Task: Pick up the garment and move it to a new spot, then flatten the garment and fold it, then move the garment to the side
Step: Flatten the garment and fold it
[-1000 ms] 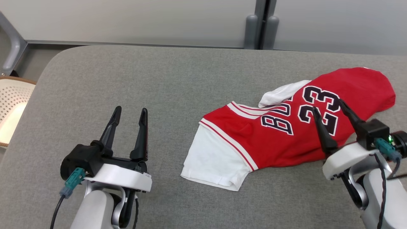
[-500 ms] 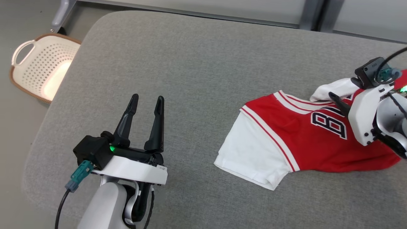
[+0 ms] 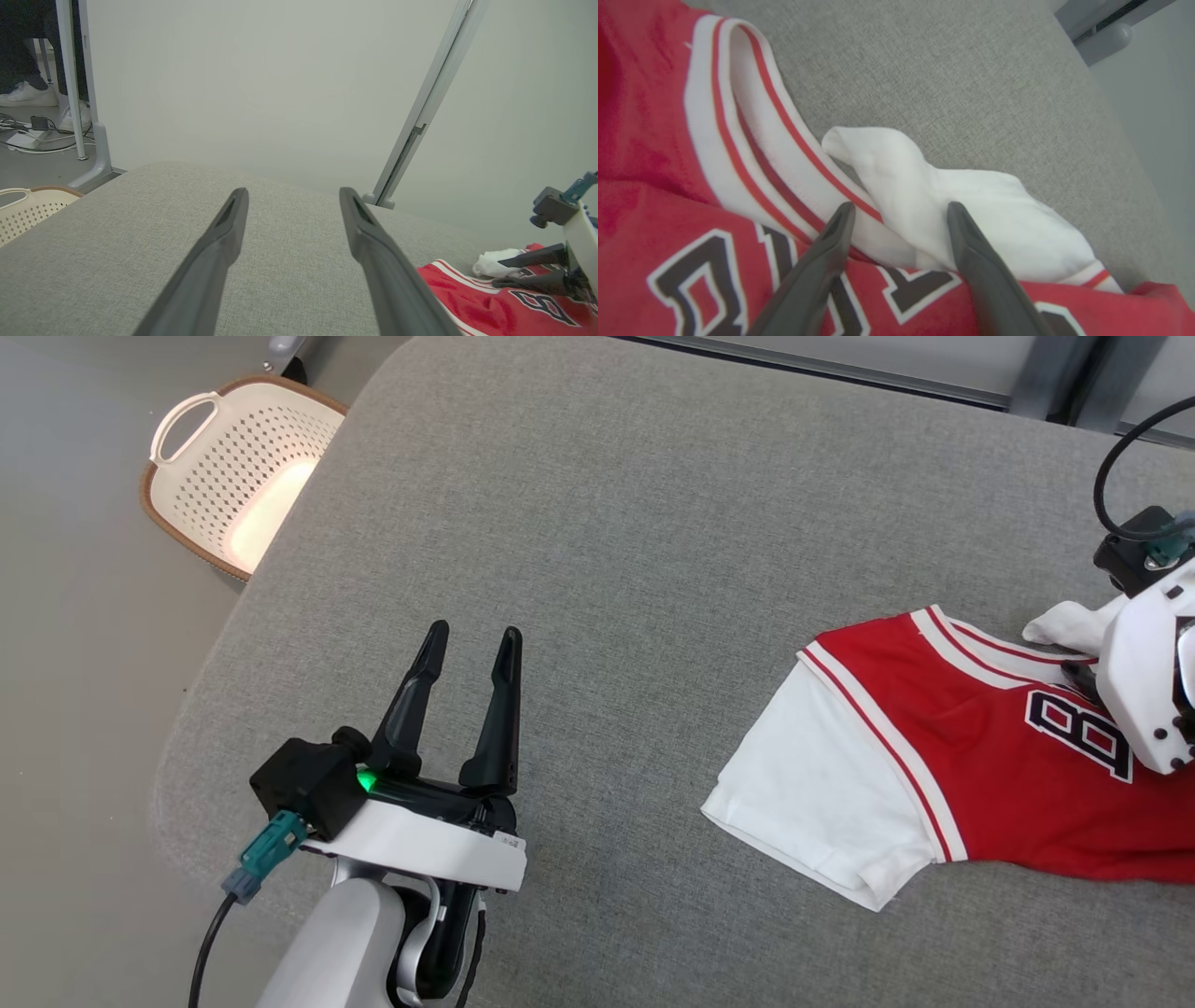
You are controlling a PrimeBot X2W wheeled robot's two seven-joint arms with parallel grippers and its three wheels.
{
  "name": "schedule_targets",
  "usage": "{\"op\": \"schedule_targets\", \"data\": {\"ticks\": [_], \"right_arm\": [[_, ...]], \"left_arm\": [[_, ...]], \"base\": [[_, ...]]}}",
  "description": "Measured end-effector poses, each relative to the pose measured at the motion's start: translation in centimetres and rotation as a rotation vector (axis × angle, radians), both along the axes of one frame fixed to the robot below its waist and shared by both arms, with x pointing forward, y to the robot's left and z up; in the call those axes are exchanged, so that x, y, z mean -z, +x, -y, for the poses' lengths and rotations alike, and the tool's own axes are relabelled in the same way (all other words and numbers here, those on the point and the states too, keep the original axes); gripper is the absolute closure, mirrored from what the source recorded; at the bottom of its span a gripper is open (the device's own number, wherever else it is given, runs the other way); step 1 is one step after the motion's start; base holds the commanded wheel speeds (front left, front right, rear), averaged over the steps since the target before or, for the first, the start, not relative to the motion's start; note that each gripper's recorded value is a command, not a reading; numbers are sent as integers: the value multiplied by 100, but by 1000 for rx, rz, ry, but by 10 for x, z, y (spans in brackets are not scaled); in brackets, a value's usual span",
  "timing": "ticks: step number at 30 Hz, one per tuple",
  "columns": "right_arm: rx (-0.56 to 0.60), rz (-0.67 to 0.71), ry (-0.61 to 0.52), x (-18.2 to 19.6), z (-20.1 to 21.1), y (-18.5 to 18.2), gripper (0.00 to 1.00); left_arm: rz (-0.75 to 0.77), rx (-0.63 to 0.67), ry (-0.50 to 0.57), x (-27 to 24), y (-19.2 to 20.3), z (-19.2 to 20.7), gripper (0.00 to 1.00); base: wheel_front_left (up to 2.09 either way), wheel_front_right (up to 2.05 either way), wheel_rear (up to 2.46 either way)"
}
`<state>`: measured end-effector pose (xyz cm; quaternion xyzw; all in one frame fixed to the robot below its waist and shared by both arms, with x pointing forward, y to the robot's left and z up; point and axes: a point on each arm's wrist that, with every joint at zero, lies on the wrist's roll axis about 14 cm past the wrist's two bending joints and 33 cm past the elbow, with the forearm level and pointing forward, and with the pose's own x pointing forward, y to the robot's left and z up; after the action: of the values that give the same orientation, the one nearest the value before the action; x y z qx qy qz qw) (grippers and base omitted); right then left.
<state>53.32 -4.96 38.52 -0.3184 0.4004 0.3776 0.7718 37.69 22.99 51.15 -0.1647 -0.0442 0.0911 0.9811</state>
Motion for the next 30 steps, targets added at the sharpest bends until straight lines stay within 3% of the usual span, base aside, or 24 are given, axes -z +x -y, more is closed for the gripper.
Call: {"op": "schedule_targets", "data": {"ticks": [2, 3, 4, 5, 6, 18, 30], "right_arm": [[7, -18, -21, 5, 4, 0, 0], [11, -23, -28, 7, 6, 1, 41], [15, -24, -33, 7, 6, 2, 41], [20, -20, -34, 6, 7, 4, 94], [26, -6, -25, 3, 6, 9, 100], [43, 188, 221, -64, -39, 48, 100], [-33, 580, 510, -180, -110, 115, 100]], "left_arm": [[-2, -1, -2, 0, -2, 0, 0], [-2, -3, -3, 0, -3, 0, 0], [-1, -6, -3, -1, -4, 0, 0], [0, -8, -4, -1, -4, -1, 0], [1, -9, -5, -2, -5, -1, 0], [8, -14, -15, -4, -13, 1, 0], [-9, -28, -33, 2, -8, -2, 0]], "base": [[0, 0, 0], [0, 0, 0], [0, 0, 0], [0, 0, 0], [0, 0, 0], [0, 0, 0], [0, 0, 0]]}}
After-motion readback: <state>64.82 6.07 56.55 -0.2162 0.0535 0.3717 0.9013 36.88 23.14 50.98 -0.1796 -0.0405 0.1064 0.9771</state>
